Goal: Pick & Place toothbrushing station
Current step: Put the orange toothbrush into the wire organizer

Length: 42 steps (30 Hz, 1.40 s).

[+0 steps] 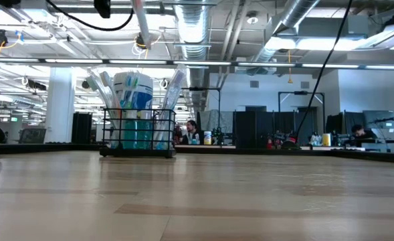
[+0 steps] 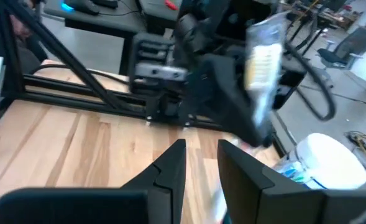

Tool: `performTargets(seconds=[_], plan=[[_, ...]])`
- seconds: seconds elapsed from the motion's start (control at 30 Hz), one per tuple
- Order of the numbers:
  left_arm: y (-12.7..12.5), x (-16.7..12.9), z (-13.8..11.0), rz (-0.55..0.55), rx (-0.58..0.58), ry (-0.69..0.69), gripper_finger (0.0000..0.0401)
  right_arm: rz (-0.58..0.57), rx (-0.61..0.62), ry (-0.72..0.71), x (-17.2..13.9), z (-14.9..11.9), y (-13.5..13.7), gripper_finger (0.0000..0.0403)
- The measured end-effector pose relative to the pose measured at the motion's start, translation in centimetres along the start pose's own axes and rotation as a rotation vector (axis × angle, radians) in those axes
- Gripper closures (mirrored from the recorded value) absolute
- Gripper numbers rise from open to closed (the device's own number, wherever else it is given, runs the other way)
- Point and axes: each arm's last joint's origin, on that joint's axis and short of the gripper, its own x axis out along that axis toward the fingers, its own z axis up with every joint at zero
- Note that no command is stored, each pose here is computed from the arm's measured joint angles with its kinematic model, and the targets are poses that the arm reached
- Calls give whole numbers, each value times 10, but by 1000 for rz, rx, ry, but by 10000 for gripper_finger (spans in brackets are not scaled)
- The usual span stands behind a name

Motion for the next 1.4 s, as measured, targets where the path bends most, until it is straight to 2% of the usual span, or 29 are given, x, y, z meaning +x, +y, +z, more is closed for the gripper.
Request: performTargets(seconds=[0.3, 0.47, 0.93, 1.2, 1.4], plan=[[15, -17, 5, 254, 61, 62, 391, 17, 9, 57, 1, -9, 2, 321], [19, -20, 5, 334, 89, 78, 391, 16, 22, 104, 1, -14, 2, 321], [43, -16, -6, 489, 86, 161, 391, 20, 18, 140, 0, -17, 3, 321], [60, -21, -28, 587, 64, 201, 391, 19, 16, 147, 0, -18, 3, 321], [68, -24, -34, 630, 56, 192, 391, 19, 16, 147, 0, -18, 3, 321]])
